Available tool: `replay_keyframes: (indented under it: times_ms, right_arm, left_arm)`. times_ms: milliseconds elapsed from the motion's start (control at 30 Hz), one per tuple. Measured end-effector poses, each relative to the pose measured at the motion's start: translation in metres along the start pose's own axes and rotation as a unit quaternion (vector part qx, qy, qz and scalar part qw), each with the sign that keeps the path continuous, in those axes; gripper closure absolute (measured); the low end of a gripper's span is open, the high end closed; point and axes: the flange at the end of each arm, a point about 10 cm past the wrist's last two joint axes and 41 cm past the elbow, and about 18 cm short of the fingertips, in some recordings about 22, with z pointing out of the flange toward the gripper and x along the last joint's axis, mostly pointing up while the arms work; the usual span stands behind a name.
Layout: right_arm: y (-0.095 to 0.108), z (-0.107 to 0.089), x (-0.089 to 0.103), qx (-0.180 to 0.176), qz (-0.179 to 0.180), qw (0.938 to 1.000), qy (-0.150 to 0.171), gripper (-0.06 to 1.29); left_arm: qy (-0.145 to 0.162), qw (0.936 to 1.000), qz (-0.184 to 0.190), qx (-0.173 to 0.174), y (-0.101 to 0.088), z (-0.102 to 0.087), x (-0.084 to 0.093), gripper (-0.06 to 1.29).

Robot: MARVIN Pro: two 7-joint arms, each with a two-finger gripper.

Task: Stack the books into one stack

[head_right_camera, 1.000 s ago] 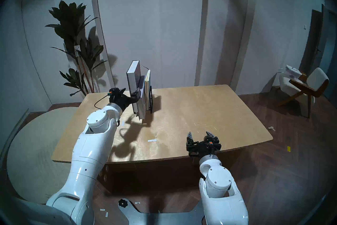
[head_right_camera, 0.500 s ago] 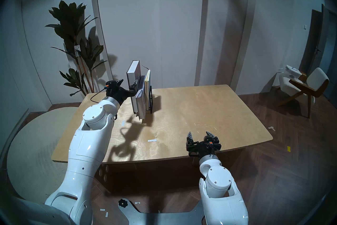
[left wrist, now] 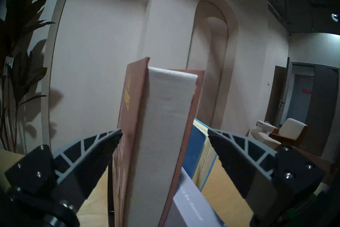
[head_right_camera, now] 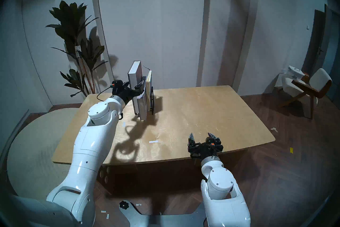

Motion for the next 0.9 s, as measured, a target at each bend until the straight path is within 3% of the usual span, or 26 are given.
replay_keyframes:
  times_ms: [400,700,733,800,900]
  right_arm:
    - [0.000,0.000,0.000,0.000,0.000,1.0000,0.000,0.00]
    - [0.000,0.000,0.000,0.000,0.000,1.0000,0.000,0.00]
    - [0.000,0.000,0.000,0.000,0.000,1.0000,0.000,0.00]
    - [0.000,0.000,0.000,0.000,0.000,1.0000,0.000,0.00]
    - [0.000,0.000,0.000,0.000,0.000,1.0000,0.000,0.00]
  left_arm:
    - [0.004,1.0000,0.001,-0.009,0.004,0.014,-0.006,0.00]
    - [0.020,0.9995,0.023,-0.012,0.000,0.011,0.003,0.01]
    - [0.021,0.9994,0.026,-0.012,-0.001,0.011,0.004,0.12]
    - [0.024,0.9991,0.033,-0.013,-0.002,0.009,0.006,0.65]
    - [0.026,0.9986,0.044,-0.012,-0.003,0.006,0.008,0.78]
